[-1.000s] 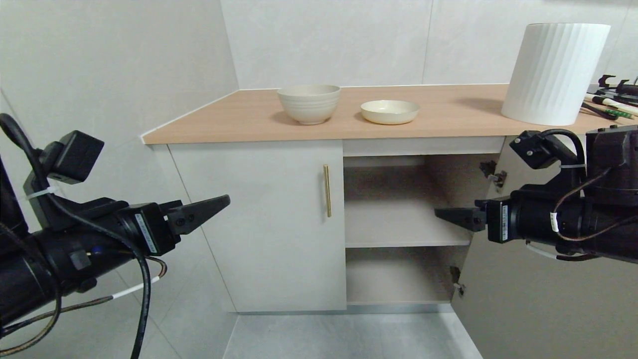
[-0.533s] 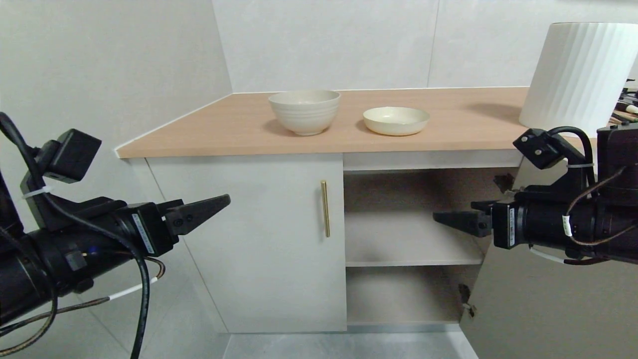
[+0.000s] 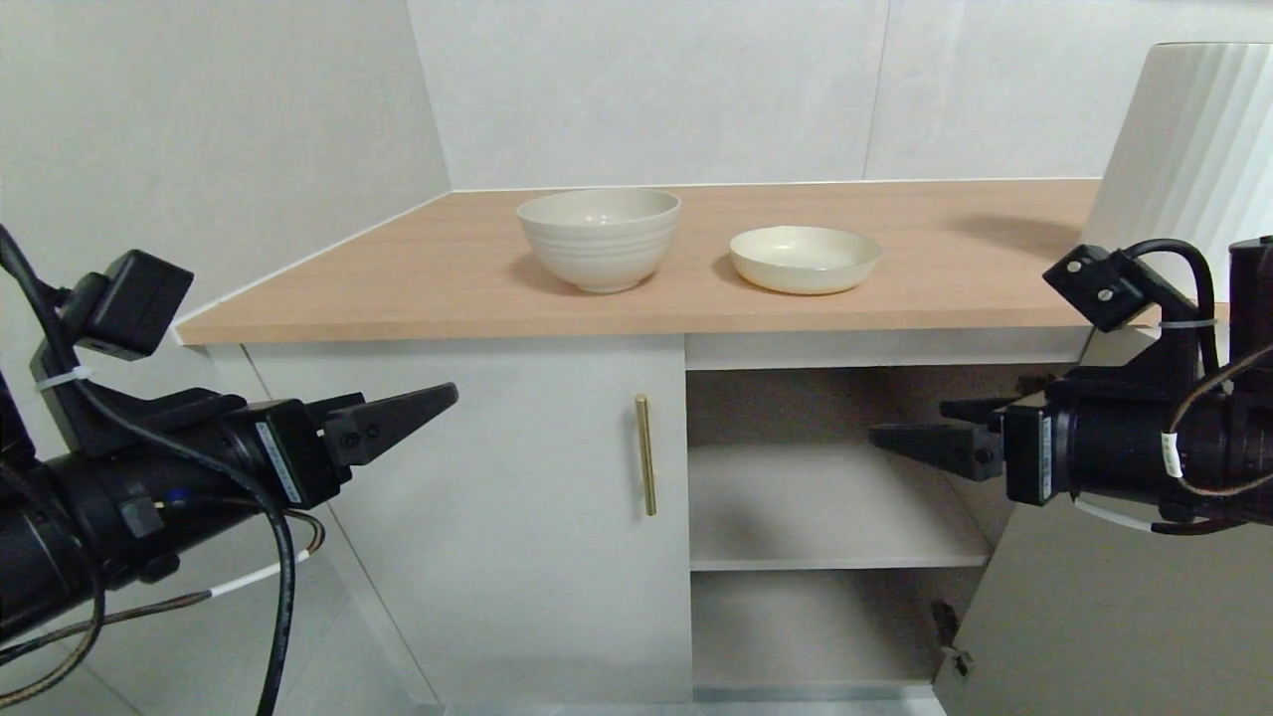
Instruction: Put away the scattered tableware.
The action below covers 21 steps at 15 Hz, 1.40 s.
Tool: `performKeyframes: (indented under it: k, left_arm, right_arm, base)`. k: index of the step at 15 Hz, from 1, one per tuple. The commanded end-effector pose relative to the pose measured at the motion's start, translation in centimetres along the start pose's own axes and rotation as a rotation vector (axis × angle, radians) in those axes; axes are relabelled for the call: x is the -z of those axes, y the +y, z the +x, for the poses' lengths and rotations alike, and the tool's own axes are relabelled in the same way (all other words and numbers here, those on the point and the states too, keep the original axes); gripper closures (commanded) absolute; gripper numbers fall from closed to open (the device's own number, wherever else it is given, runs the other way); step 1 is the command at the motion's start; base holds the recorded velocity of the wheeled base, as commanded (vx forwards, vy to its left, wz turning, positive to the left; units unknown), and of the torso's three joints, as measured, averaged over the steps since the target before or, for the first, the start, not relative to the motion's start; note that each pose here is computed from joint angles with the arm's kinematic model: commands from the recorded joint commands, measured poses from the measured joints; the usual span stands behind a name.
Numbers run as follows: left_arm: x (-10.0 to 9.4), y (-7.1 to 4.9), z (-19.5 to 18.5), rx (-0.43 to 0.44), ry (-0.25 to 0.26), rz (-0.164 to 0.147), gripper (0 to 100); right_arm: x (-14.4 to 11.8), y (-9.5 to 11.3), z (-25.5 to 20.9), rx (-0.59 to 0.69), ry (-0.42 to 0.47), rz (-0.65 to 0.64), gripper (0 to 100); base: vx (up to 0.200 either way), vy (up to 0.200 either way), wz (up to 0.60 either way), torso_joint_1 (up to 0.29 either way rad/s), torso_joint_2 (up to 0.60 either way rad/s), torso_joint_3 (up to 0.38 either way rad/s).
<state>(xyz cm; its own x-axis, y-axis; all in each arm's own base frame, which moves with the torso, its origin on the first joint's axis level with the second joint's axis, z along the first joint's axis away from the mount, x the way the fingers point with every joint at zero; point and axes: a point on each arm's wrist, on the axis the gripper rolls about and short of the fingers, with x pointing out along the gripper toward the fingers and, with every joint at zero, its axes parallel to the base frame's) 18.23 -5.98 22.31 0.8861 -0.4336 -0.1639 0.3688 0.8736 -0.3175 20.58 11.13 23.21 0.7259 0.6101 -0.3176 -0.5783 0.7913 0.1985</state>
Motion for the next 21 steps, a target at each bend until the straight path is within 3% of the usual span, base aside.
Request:
performKeyframes:
  k: [1,8,12,21]
  left_arm:
    - [-0.07,-0.05,-0.08,0.005,0.002,-0.002,0]
    - [0.02,-0.01,0.03,0.006,0.010,-0.005,0]
    - [0.04,0.00,0.07,0.005,0.012,-0.005,0]
    - [0.19,0.09,0.34,0.002,0.022,-0.007,0]
  right_arm:
    - [-0.11,0.38,-1.26,-0.030,-0.025,-0.008,0]
    - [0.21,0.27,-1.27,-0.034,-0.045,-0.024,0]
    - [0.23,0.23,-1.23,-0.032,-0.044,-0.023,0]
    - [0.28,0.16,-1.11,-0.030,-0.040,-0.022,0]
  base:
    - [0.000,0.000,0.00,0.000,0.00,0.000]
    - [0.000,0.000,0.00,0.000,0.00,0.000]
    - [0.000,0.000,0.00,0.055,-0.24,-0.237]
    - [0.000,0.000,0.00,0.181,-0.49,-0.288]
